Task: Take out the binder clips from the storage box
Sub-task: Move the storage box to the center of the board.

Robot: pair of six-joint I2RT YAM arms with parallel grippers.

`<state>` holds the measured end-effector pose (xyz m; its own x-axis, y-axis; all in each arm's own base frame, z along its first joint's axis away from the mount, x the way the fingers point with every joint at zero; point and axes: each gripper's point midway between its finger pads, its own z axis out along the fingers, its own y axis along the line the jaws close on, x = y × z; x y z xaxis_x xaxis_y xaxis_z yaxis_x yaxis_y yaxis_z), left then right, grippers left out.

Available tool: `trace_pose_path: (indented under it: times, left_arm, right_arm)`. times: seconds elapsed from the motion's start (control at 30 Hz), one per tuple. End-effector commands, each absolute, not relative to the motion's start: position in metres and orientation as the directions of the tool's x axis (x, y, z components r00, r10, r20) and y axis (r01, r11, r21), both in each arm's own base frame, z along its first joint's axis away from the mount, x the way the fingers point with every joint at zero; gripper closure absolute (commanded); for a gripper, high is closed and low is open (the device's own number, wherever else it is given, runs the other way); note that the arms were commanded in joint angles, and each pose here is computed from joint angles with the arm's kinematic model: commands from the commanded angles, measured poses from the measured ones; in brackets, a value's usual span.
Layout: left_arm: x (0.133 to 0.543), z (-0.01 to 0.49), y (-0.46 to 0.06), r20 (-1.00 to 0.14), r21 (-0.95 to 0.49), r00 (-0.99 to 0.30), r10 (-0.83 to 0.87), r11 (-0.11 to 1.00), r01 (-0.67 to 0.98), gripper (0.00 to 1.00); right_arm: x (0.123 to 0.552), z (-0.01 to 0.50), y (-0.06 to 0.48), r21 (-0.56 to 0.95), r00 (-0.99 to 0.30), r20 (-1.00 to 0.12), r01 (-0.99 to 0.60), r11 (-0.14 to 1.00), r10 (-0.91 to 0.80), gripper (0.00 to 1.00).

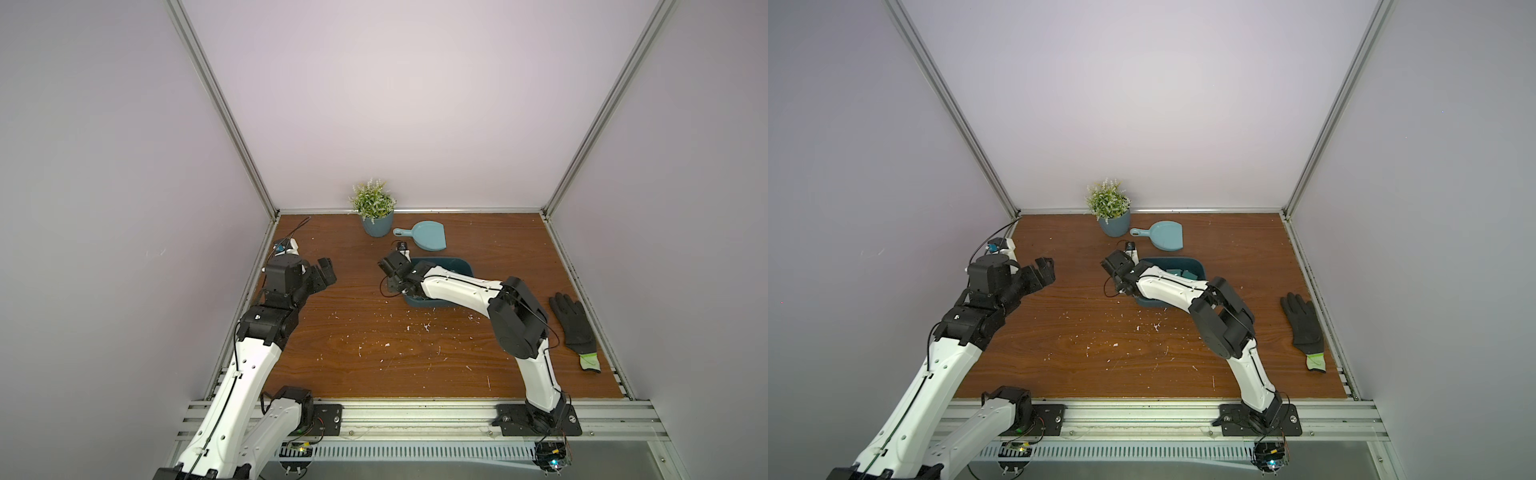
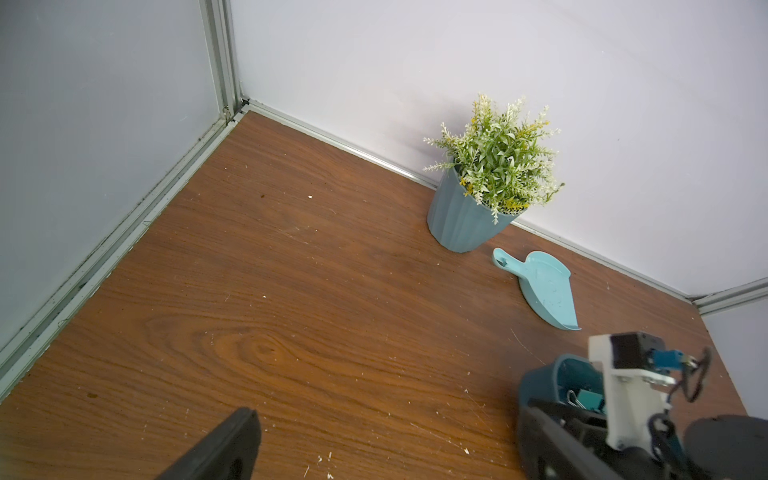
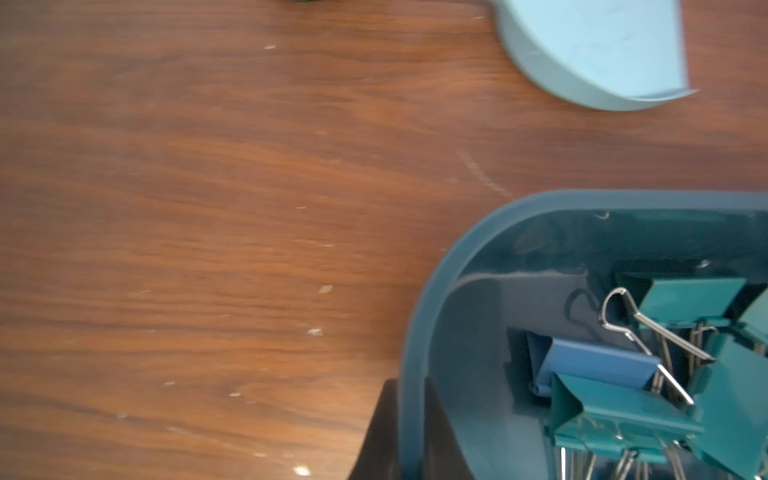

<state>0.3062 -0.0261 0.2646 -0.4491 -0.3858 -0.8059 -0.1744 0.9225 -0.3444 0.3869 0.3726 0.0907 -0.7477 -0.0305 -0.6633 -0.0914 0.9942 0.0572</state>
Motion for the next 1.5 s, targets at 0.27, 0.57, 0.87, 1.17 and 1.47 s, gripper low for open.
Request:
trace_pose_path:
  times: [0.27, 0.57, 0.87, 1.17, 1.47]
  left_arm:
    - [0.296, 0.262, -0.03, -0.781, -0.363, -0.477, -0.403, 0.915, -0.179, 0.0]
    - [0.296, 0.259, -0.03, -0.778, -0.362, -0.481, -0.403, 0.915, -0.18, 0.0]
    - [0.301, 0.259, -0.035, -0.769, -0.368, -0.498, -0.401, 0.915, -0.167, 0.0]
    - [0.309, 0.243, -0.054, -0.718, -0.395, -0.574, -0.393, 0.91, -0.129, 0.0]
    - [0.315, 0.217, -0.098, -0.68, -0.345, -0.66, -0.319, 0.934, -0.096, 0.05]
  right_arm:
    - [0.386, 0.101, 0.434, 0.159, -0.736, -0.674, -0.068, 0.985, 0.058, 1.0]
    - [0.395, 0.106, 0.456, 0.177, -0.731, -0.68, -0.094, 0.98, 0.053, 0.86]
    - [0.404, 0.182, 0.454, 0.239, -0.659, -0.745, -0.127, 0.963, 0.098, 0.23]
    - [0.407, 0.254, 0.384, 0.247, -0.567, -0.812, -0.118, 0.962, 0.139, 0.01]
    - [0.39, 0.262, 0.282, 0.328, -0.508, -0.827, -0.085, 0.941, 0.243, 0.01]
